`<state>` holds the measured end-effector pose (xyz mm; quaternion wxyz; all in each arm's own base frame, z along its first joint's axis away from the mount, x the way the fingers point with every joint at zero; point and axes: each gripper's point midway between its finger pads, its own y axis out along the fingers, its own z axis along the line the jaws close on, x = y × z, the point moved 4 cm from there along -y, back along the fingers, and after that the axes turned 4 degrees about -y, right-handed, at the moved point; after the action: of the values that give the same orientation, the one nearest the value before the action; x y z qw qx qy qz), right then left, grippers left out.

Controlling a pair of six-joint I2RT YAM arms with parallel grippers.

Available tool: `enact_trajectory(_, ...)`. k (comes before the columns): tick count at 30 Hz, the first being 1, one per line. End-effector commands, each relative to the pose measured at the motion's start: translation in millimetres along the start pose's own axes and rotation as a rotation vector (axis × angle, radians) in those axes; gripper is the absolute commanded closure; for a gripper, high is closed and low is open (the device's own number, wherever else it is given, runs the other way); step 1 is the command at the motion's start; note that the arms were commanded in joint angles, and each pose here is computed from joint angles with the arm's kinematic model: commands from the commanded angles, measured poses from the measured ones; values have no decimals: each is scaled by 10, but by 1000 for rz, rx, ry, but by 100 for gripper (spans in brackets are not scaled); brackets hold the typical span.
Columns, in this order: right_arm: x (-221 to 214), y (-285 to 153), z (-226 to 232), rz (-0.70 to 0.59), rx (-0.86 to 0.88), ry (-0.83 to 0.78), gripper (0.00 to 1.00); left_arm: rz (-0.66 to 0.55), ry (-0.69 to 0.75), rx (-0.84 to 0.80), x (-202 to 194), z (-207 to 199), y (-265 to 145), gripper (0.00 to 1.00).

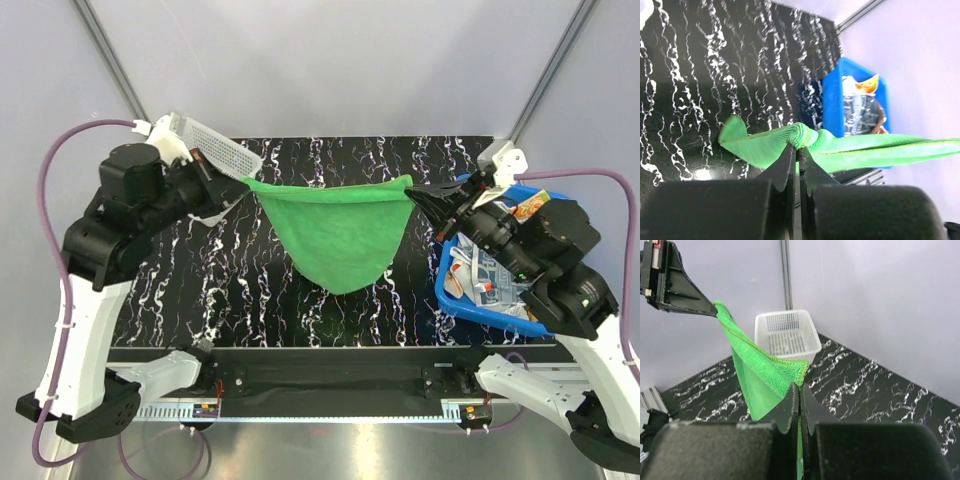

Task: Fold and stack the towels
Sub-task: Flatten out the crumpled towel

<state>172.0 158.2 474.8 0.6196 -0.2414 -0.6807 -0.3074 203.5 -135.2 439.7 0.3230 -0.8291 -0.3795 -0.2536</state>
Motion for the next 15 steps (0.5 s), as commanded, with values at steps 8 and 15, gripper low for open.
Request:
enact_trajectory(8,359,210,-335,-123,-194,-130,100,-71,8,10,347,-201,40,100)
enact_trajectory(15,570,761,-647,-120,-343,-303,100,-240,51,108,963,-228,295,100)
